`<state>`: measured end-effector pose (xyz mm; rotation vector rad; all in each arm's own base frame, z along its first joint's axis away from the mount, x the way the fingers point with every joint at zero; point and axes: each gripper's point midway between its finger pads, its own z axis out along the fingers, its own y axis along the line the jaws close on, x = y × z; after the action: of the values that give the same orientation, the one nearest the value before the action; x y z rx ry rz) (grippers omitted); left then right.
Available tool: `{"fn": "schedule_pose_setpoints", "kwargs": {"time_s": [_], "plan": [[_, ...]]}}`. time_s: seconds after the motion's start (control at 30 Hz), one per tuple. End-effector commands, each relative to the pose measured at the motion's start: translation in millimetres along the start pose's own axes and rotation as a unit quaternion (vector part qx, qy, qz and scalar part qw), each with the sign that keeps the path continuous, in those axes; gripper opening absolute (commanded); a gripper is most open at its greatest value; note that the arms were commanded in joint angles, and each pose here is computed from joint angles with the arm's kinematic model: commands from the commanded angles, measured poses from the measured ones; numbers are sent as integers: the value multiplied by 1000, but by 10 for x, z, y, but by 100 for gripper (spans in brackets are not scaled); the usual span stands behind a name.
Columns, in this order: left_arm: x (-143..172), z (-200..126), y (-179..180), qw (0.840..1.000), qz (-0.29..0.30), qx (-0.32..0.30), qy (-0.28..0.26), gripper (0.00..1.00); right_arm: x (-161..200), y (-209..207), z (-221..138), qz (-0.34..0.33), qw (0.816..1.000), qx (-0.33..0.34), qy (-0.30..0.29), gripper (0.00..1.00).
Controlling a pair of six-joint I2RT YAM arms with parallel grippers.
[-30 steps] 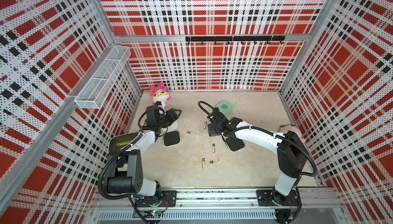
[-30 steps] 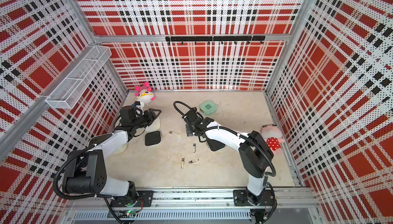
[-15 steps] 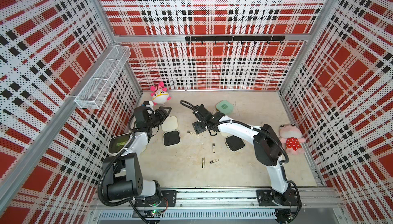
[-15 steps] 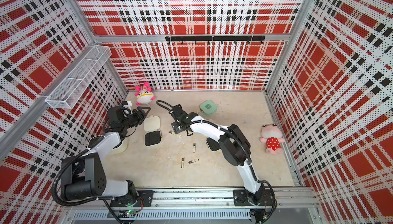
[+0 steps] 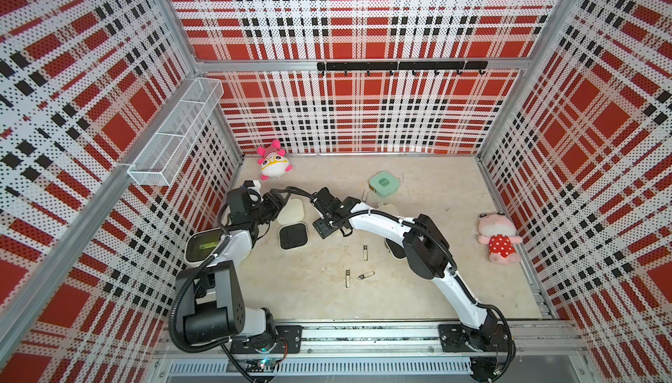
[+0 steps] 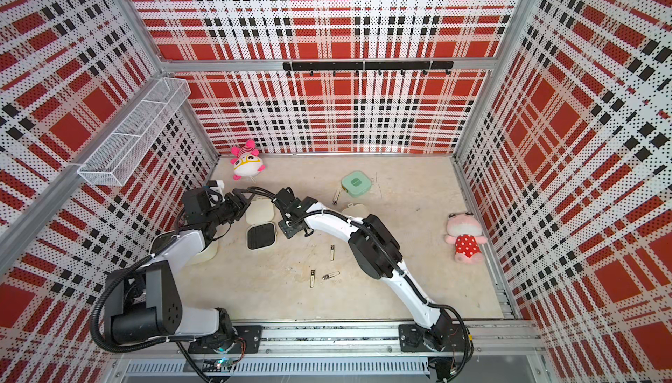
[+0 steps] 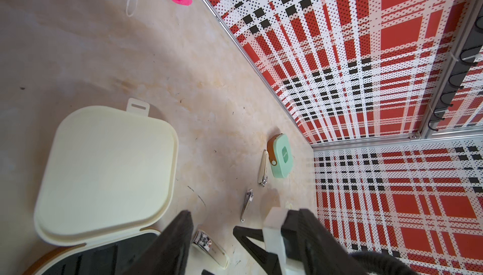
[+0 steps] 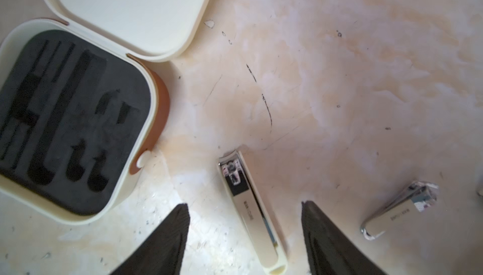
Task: Organize nail clipper sets
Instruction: Pick up the nail clipper from the center of the board.
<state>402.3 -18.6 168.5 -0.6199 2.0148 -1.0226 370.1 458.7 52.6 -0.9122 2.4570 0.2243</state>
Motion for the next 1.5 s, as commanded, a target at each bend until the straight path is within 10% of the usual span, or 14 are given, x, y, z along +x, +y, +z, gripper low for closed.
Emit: {"fn": "schedule_pose_setpoints", "kwargs": {"time_s": [0.0, 0.9, 1.47], "plan": [[-2, -58, -47, 1000, 13, 14, -2, 68, 32, -32, 108, -11, 1000, 11, 16, 68], [173, 77, -159, 999, 31, 13, 21, 68, 33, 10, 216, 27, 999, -10, 16, 26], [835, 621, -681, 991, 69, 41, 103, 68, 385, -849, -834, 128, 988, 47, -70, 19]]}}
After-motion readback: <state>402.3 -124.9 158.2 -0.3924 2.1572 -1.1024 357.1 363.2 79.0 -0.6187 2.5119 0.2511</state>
